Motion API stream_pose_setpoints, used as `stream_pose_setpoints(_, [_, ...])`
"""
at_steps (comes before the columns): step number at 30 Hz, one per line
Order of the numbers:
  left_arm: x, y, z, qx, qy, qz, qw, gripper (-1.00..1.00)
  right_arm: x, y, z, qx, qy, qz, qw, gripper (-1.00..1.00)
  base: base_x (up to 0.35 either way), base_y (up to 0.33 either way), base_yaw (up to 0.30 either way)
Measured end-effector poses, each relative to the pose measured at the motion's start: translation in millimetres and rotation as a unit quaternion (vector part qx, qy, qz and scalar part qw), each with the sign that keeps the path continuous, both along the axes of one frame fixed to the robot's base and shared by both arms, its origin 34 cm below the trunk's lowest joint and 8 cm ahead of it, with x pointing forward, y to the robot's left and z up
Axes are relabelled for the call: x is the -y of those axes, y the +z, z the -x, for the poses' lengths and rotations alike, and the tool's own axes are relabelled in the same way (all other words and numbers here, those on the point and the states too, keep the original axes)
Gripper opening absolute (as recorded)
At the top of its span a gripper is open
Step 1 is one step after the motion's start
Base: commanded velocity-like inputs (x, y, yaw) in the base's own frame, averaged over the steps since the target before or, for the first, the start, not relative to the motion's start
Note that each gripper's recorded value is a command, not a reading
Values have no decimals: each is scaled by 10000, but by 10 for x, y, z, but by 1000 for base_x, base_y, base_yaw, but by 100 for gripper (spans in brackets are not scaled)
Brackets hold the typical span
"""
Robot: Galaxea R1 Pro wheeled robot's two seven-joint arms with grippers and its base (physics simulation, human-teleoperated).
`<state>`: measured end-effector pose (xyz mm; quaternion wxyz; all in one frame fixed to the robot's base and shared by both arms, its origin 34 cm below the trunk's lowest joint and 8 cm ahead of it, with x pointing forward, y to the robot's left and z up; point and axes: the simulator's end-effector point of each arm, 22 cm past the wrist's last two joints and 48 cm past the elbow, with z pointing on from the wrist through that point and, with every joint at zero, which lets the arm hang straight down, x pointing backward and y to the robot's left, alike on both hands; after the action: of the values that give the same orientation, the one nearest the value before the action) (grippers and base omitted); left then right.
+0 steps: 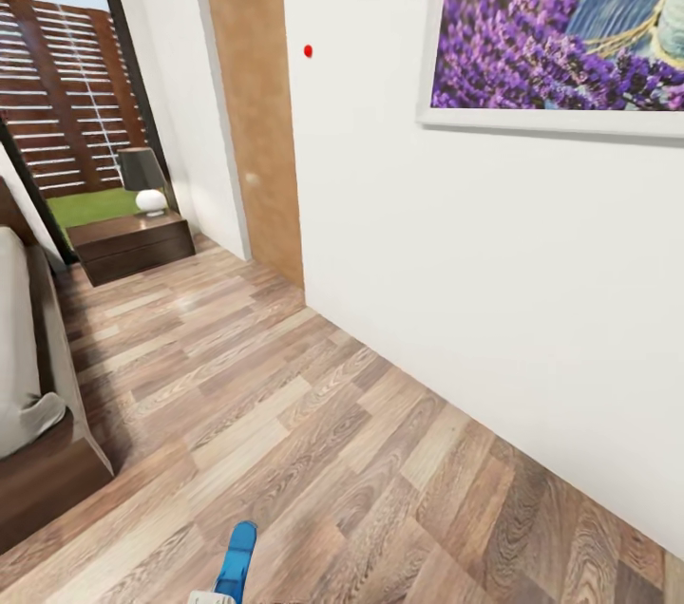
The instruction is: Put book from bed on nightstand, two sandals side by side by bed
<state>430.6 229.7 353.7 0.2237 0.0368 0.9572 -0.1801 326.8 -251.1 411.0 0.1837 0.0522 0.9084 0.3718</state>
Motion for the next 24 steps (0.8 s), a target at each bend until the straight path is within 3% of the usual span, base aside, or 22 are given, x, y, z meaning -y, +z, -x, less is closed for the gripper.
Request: stream_pose_setpoints(24, [12,0,2,-4,-2,8,10000,-100,4,-2,-1,2,-1,9,10000,100,0,0,269])
